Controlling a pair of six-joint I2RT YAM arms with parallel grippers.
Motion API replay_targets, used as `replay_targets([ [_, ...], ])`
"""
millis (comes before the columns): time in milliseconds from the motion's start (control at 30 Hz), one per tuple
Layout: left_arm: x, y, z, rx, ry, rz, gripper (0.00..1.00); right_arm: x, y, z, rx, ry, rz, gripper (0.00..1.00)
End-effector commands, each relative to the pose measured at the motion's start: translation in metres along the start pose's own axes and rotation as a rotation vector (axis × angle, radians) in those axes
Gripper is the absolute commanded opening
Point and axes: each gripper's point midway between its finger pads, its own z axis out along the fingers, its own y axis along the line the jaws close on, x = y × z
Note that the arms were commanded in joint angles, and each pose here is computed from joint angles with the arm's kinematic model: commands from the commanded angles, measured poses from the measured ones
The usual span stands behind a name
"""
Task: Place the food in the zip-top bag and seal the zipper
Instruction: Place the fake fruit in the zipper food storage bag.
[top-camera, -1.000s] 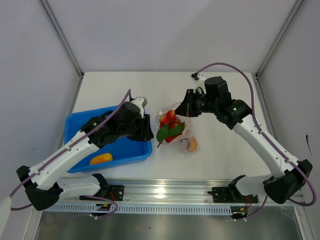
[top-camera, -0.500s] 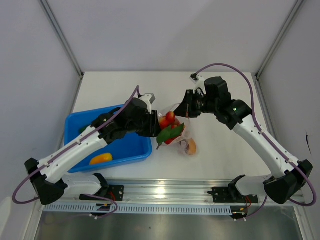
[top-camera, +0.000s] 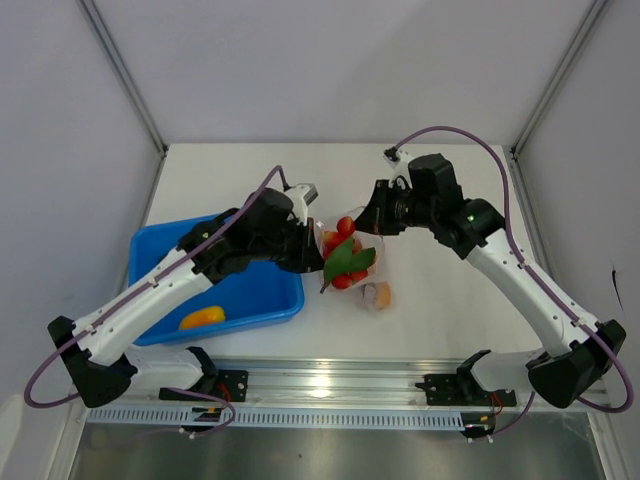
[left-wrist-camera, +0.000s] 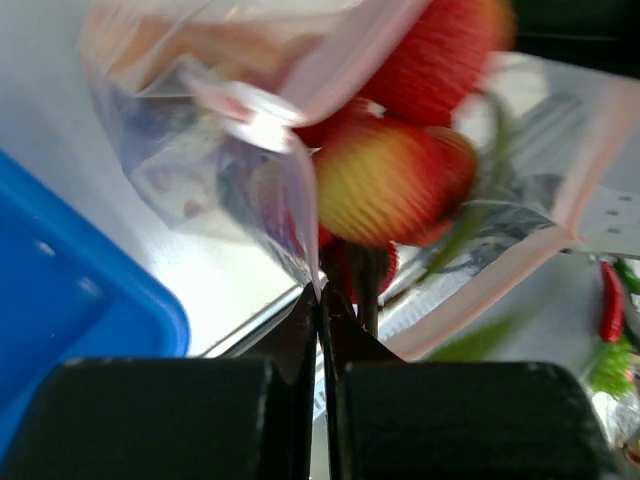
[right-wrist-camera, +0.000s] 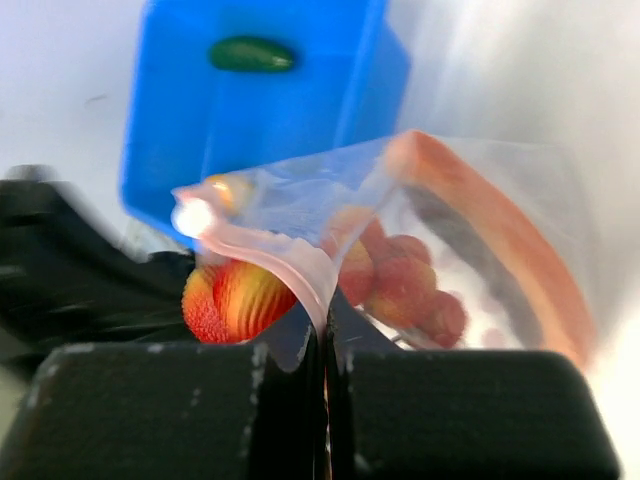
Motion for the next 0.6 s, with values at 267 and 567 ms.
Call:
replay_targets([
  [267, -0.067, -0.082, -0.070, 0.261, -0.160, 0.083, 0.01, -0.050, 0.005, -0.066, 0.169, -0.191, -0.157, 0.00],
  [567, -0.047, -0.065, -0.040, 0.221, -0.079, 0.043, 0.00, -0.032, -0.021, -0.060, 0.250, -0.143, -0.160, 0.00],
])
